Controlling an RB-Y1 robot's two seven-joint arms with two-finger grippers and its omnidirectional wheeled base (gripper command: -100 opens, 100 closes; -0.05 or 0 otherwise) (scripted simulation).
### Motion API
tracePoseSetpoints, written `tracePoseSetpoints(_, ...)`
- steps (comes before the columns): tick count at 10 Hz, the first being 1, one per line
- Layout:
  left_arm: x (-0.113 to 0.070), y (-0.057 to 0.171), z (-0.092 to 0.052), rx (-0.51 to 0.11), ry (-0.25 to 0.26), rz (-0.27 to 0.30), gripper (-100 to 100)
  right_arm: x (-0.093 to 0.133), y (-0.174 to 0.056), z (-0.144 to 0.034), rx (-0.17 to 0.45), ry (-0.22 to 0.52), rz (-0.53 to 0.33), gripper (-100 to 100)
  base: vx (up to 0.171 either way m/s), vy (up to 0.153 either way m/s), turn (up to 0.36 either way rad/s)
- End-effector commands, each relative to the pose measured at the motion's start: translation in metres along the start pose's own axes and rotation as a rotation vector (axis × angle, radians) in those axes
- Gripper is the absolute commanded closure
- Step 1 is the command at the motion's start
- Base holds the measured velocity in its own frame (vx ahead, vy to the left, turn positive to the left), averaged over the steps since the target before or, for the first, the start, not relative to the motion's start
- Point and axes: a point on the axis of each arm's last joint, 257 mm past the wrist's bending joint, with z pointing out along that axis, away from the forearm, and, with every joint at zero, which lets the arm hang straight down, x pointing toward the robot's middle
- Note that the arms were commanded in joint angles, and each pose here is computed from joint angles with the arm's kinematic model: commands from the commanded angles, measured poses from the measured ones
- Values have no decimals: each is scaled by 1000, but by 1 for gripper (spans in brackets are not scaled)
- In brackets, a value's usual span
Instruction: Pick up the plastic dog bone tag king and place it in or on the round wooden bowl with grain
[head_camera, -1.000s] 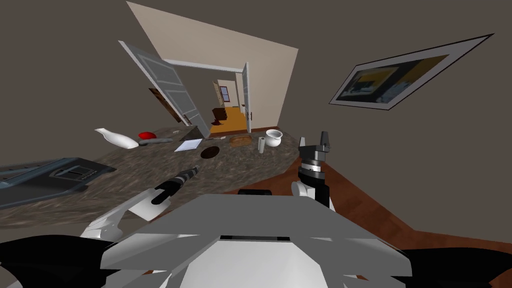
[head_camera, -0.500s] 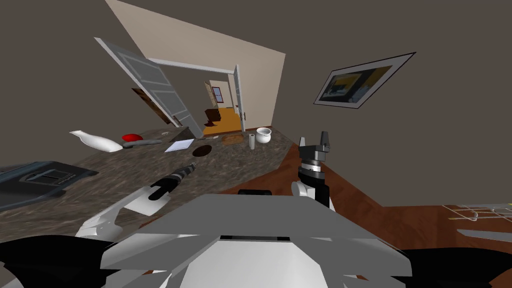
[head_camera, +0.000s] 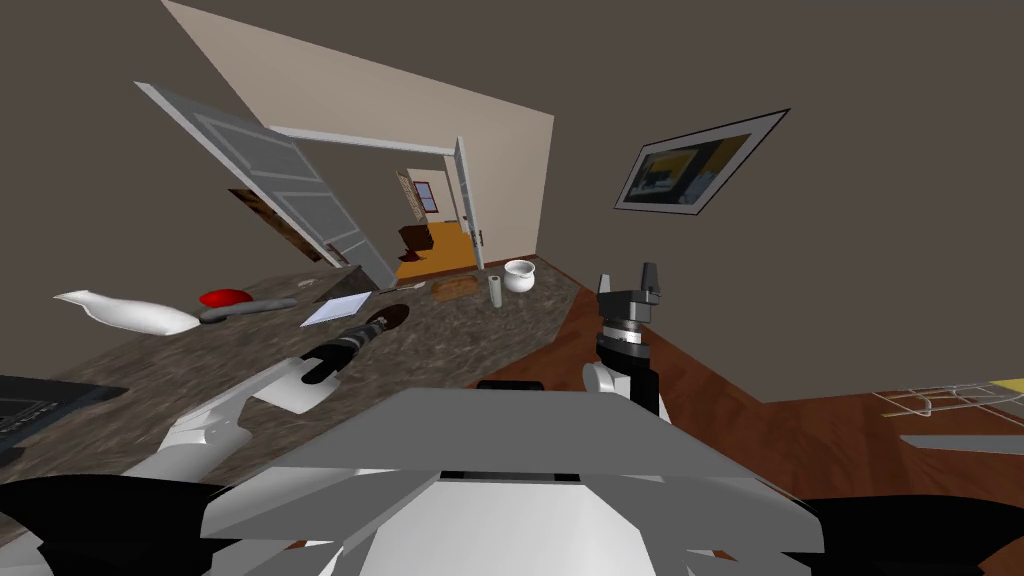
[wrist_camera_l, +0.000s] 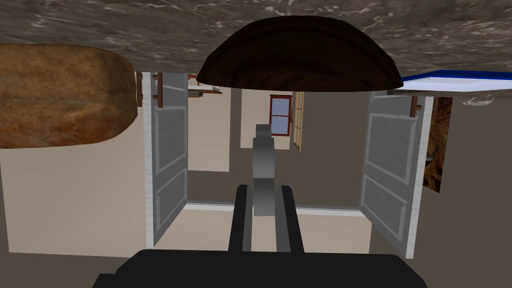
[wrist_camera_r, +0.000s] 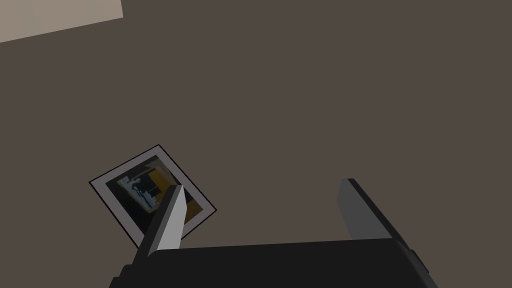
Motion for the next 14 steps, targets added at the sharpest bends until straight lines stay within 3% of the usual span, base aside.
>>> tracePoseSetpoints(1,-11,7,5,-20,-14,9,100,0,0,0,0,0,0,0,125,145,-81)
tracePoseSetpoints(3,-25,14,12,-38,-32,20,100,0,0,0,0,0,0,0,168,126,-56)
tracePoseSetpoints(4,-17,13,10,-31,-26,17,100,0,0,0,0,0,0,0,7,21,-20)
tracePoseSetpoints(5,-20,13,10,-32,-31,16,-100,0,0,0,0,0,0,0,0,0,0)
tracePoseSetpoints(9,-20,13,10,-32,-31,16,-100,0,0,0,0,0,0,0,0,0,0)
tracePoseSetpoints(10,-20,13,10,-32,-31,16,0,0,0,0,0,0,0,0,0,0,0)
tracePoseSetpoints(11,-33,13,7,-33,-34,17,-100,0,0,0,0,0,0,0,2,1,21)
tracePoseSetpoints(14,-50,10,1,-30,-35,20,-100,0,0,0,0,0,0,0,2,-2,13)
